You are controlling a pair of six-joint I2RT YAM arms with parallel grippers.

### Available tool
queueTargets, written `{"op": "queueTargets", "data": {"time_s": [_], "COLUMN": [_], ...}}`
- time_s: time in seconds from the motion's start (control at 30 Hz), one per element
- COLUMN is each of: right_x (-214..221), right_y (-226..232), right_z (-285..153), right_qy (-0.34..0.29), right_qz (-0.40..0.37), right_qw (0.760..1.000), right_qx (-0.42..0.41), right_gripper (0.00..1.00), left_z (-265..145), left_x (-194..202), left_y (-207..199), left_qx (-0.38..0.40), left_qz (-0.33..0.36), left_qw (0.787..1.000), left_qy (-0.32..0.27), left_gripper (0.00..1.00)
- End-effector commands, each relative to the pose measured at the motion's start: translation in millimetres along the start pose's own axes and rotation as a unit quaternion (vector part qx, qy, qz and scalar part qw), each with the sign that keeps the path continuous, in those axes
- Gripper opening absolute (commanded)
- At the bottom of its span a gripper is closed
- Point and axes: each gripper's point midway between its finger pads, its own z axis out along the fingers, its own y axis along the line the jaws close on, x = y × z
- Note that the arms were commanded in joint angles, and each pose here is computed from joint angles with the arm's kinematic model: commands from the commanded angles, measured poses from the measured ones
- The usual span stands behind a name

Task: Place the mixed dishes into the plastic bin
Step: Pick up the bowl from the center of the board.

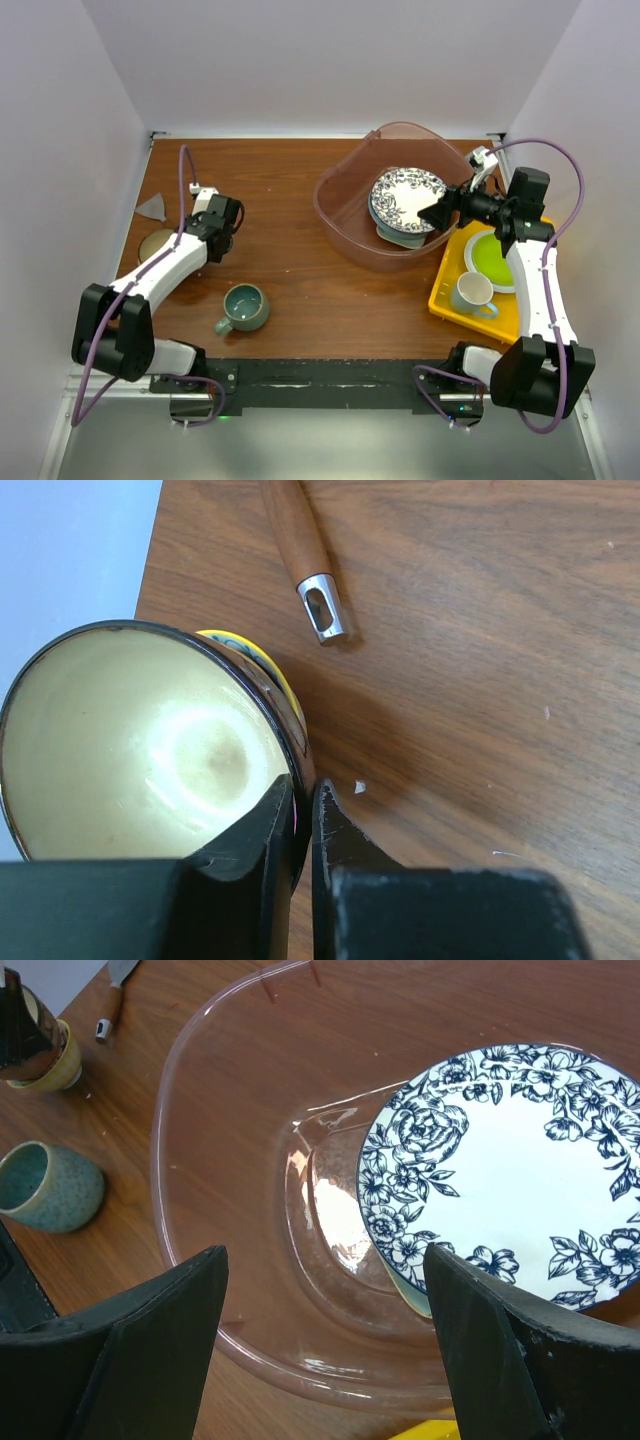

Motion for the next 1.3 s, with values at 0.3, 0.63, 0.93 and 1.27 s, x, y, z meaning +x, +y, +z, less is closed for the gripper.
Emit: {"op": "queueTargets", "data": {"time_s": [0.3, 0.63, 0.93, 1.27], "right_x": [-15.8, -14.2, -14.1, -14.1], "right_y": [9.1, 8.0, 6.9, 6.4], "right_z": [-6.7, -5.3, -4.9, -5.2], "right_qy": [-0.022, -0.020, -0.020, -0.020], "right_qz": [-0.031, -0.029, -0.028, -0.028], "right_qw": [0.999, 0.999, 0.999, 0.999], "right_qx": [-0.011, -0.011, -0.009, -0.009], "right_gripper": [0.83, 0.83, 0.83, 0.83], "left_z": [-24.6, -50.4, -81.5, -119.7], "left_x": [-36.0, -55.0, -76.2, -103.4], "left_y": [31.5, 38.1, 34.7, 26.0], "left_qx": [-0.019, 0.006, 0.062, 0.153], "left_qz": [-0.057, -0.067, -0.076, -0.094], "left_qw": [0.995, 0.993, 0.988, 0.972], "left_qy": [-0.074, -0.099, -0.123, -0.152], "left_gripper": [0.00, 0.00, 0.00, 0.00]}}
